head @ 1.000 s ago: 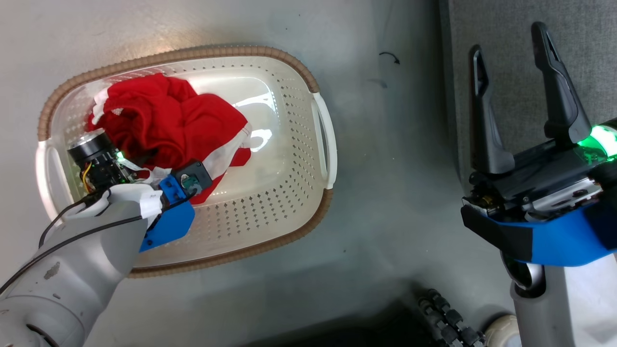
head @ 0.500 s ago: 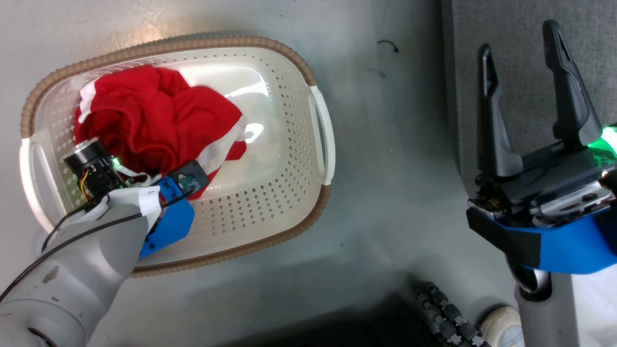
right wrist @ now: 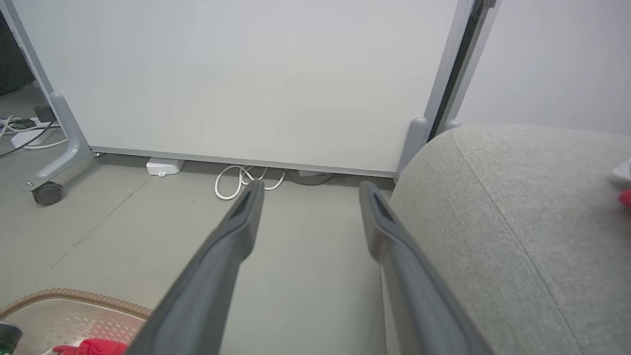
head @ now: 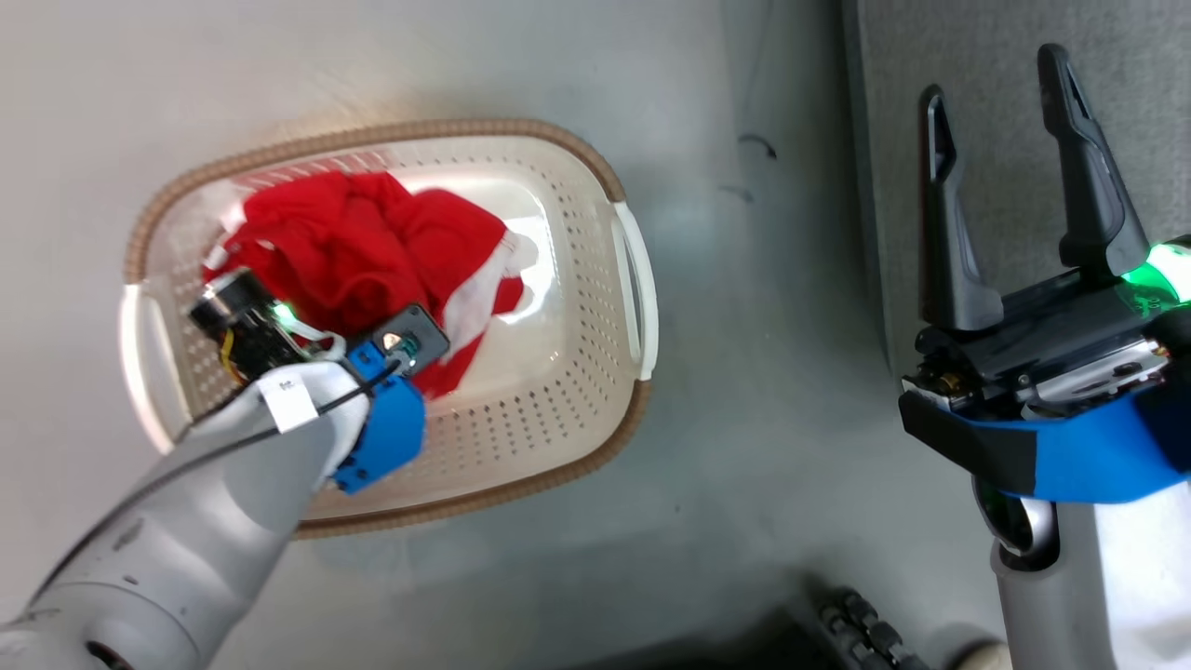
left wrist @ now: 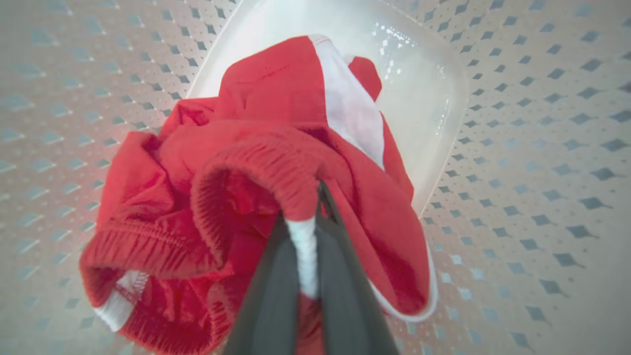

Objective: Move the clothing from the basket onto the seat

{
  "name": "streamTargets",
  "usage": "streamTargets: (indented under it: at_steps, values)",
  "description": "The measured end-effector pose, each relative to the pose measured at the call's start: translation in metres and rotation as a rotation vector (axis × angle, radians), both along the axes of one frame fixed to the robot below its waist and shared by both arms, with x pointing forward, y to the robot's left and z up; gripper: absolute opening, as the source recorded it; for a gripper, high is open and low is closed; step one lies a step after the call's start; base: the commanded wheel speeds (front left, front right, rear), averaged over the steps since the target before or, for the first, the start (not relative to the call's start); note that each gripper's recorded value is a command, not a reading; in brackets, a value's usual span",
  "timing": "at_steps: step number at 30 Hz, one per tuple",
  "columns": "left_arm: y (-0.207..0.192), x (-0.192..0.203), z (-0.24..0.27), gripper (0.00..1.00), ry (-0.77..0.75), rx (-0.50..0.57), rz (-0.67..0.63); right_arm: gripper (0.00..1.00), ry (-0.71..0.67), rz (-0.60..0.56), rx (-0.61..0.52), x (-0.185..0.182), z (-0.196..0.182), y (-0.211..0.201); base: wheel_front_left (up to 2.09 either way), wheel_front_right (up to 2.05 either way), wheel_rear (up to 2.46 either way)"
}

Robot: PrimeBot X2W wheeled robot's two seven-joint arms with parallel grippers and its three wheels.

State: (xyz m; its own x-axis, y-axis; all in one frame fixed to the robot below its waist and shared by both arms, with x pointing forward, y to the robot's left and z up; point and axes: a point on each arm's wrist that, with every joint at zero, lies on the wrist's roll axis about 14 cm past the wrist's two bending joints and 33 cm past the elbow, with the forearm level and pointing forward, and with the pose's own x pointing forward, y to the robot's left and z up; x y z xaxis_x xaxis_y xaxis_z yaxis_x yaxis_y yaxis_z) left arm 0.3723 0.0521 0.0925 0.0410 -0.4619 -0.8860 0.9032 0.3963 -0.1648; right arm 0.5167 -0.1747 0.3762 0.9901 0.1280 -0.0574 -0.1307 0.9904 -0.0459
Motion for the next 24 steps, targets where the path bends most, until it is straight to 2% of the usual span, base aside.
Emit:
streamTargets:
  at_steps: [10, 21, 24]
  values:
    - [-0.029, 0.016, 0.068, 0.00, -0.082, -0.178, 0.160, 1.00, -0.061, 0.001, 0.024, -0.005, 0.040, 0.005, 0.00, 0.00, 0.00]
    - [-0.031, 0.036, 0.151, 0.00, -0.219, -0.313, 0.312, 1.00, -0.127, -0.002, 0.045, -0.030, 0.091, 0.008, 0.00, 0.00, 0.00]
    - [-0.035, 0.051, 0.183, 0.00, -0.273, -0.378, 0.372, 1.00, -0.153, -0.005, 0.048, -0.038, 0.106, 0.007, 0.00, 0.00, 0.00]
